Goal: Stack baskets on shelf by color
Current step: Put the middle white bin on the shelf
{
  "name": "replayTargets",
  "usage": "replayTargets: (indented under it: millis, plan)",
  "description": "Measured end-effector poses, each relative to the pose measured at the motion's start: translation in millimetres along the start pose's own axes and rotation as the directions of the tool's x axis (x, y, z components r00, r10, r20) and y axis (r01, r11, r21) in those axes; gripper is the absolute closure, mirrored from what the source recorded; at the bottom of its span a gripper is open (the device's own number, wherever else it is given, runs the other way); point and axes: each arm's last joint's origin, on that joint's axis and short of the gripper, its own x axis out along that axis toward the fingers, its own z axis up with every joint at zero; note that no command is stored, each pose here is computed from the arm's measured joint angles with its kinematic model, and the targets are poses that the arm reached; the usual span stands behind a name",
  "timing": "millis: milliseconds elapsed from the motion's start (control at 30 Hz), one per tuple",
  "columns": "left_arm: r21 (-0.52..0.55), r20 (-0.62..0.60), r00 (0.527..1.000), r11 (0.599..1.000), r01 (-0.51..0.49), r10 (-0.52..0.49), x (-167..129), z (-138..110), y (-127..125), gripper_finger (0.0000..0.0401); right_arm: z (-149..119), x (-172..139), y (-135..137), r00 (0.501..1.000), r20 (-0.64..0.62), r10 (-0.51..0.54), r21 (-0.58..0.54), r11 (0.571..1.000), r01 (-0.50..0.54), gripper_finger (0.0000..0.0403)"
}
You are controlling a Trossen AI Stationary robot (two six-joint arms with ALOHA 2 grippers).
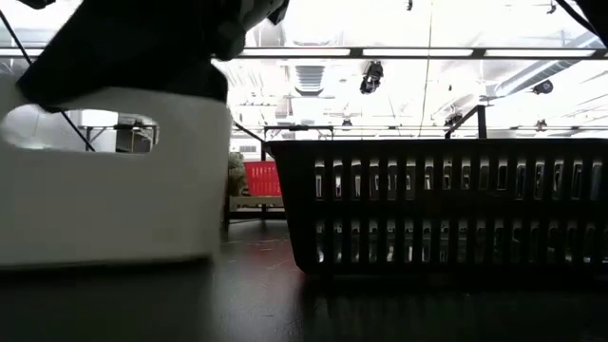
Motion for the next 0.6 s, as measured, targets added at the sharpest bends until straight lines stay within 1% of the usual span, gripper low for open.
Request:
replayTargets:
  millis: [167,300,467,600]
  plan:
    - [0.0,0.0,1.0,1.0,0.0,0.0,0,0,0,0.0401,8,-21,4,1.0,-0.02,-0.013,-0.043,0.999,0.012,0.0392]
    - [0.0,0.0,1.0,1.0,0.0,0.0,0,0,0,0.0401,16,-46,8,0.997,-0.037,-0.067,-0.112,0.992,0.062,0.0392]
    - [0.0,0.0,1.0,1.0,0.0,0.0,0,0,0,0.0401,23,-86,15,0.993,-0.072,-0.092,-0.149,0.986,0.081,0.0393]
    - [0.0,0.0,1.0,1.0,0.0,0.0,0,0,0,0.0401,32,-119,22,0.995,-0.044,-0.09,-0.154,0.985,0.082,0.0394]
